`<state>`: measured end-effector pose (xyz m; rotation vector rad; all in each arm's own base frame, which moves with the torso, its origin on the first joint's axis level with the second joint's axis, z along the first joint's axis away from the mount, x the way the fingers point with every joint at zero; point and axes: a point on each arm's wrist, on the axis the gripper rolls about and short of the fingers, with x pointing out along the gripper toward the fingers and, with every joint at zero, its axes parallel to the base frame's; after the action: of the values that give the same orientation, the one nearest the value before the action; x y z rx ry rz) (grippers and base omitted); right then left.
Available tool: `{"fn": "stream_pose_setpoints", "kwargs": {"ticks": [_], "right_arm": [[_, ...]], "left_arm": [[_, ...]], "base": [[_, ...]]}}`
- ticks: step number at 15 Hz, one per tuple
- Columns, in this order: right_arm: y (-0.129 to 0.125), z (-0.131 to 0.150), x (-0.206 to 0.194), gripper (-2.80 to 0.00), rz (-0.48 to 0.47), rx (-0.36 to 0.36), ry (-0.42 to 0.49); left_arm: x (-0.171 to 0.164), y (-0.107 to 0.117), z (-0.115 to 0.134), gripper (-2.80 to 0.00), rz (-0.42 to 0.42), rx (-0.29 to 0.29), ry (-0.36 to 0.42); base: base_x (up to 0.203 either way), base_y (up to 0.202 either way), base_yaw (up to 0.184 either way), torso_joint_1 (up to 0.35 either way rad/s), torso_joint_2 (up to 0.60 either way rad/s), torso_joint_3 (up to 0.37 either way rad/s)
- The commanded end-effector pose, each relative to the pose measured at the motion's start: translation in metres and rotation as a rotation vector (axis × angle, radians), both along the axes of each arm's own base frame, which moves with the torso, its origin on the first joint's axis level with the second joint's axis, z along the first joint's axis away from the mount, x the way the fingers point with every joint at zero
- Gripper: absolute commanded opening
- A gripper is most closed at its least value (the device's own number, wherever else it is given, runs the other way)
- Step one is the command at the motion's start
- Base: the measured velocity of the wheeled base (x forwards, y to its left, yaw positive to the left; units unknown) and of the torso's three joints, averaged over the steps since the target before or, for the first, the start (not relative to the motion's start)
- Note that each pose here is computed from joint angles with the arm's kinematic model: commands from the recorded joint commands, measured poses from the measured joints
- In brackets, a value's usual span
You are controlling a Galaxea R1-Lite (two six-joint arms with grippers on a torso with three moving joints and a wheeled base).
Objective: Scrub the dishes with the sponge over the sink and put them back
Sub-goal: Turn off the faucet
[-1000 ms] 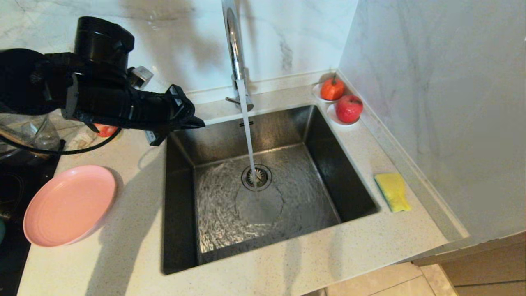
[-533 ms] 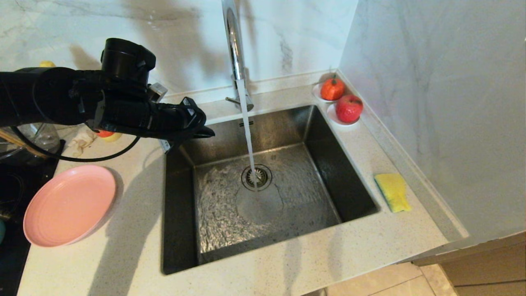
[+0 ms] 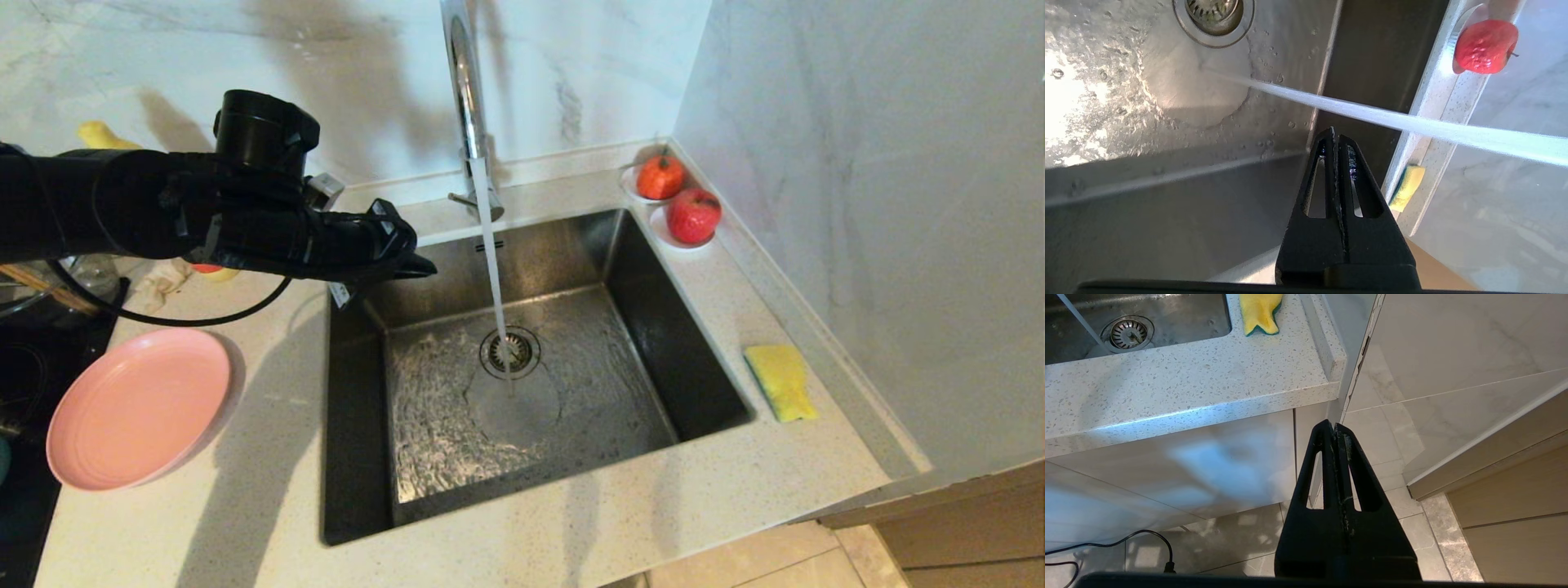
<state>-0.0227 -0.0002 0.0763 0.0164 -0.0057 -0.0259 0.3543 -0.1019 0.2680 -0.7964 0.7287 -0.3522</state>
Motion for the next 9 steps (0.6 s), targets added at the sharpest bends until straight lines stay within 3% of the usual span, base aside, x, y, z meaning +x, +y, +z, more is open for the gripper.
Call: {"fn": "stream_pose_setpoints", "kwargs": {"ticks": [1,9], "right_arm": [[0.000,0.000,0.000,-2.80,0.000,0.000,0.001],[0.000,0.000,0.000,-2.80,0.000,0.000,0.001]], "left_arm": [[0.002,-0.001,0.000,-2.80,-0.002,-0.008,-0.012],[0.016,-0.006,-0.008,-2.80,-0.004,-0.018,-0.046]], "base": [[0.000,0.000,0.000,0.000,0.00,0.000],[0.000,0.000,0.000,0.000,0.00,0.000]]}}
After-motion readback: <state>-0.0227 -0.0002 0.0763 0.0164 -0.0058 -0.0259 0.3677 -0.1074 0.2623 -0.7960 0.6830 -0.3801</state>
